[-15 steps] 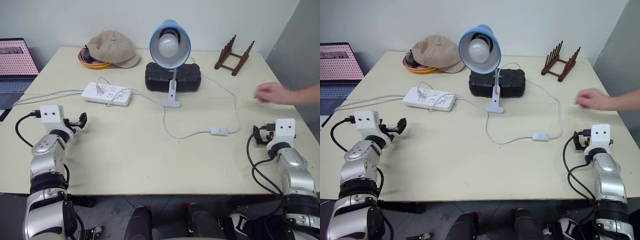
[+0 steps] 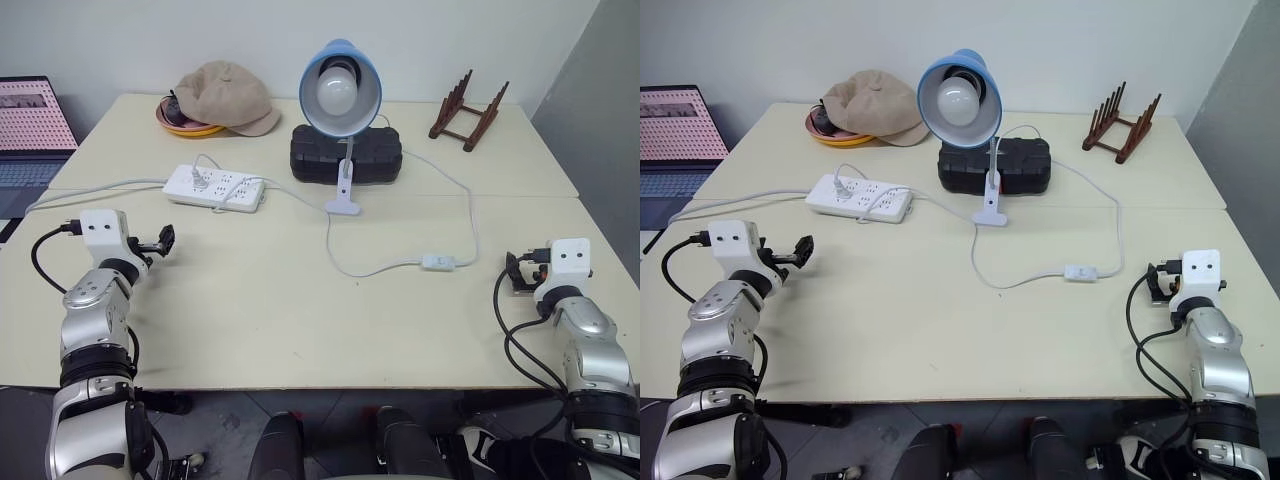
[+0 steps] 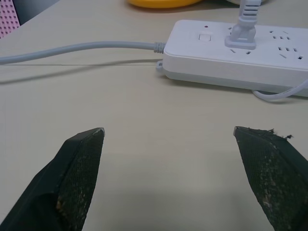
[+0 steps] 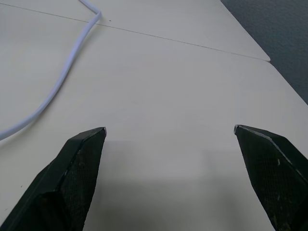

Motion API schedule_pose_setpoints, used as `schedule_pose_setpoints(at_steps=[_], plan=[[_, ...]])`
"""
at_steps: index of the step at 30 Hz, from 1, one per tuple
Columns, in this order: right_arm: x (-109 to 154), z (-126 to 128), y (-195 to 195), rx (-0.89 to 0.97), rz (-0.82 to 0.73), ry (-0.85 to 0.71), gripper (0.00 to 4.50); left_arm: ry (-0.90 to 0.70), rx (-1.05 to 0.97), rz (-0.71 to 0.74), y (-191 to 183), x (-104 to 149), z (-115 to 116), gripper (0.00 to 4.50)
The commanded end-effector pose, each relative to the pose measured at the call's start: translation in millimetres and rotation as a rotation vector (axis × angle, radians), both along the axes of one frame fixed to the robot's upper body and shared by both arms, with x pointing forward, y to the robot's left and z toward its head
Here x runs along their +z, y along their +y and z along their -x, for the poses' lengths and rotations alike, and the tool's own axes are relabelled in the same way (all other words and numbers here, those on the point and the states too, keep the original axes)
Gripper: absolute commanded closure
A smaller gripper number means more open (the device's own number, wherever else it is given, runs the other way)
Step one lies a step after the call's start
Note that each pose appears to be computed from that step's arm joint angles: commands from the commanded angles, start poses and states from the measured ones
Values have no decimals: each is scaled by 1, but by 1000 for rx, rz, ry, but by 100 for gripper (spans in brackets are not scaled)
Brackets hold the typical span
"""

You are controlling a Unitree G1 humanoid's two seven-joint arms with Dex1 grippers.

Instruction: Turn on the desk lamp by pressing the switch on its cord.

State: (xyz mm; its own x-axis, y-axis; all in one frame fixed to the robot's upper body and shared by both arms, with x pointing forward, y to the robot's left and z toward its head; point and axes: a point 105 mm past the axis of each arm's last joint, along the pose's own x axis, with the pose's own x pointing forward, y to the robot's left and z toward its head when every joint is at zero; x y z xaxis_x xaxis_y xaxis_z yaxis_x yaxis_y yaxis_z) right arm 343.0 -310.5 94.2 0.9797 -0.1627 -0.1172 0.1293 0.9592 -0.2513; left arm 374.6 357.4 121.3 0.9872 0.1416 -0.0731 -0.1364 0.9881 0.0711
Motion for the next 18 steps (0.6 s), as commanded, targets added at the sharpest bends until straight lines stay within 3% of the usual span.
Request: schedule_pose_setpoints(at_steps=[1, 10, 13, 18], plan=[[21, 0, -3, 31, 36, -44, 3, -49, -66, -19, -9, 20, -2, 0], [30, 3, 29, 408, 68, 48, 3, -18, -478, -38, -88, 34, -3, 0], [41, 11, 57, 697, 139, 85, 3, 33, -856, -92, -158, 44, 18, 0], [41, 14, 79, 942, 231, 147, 3, 104, -1257, -182, -225, 52, 61, 0]])
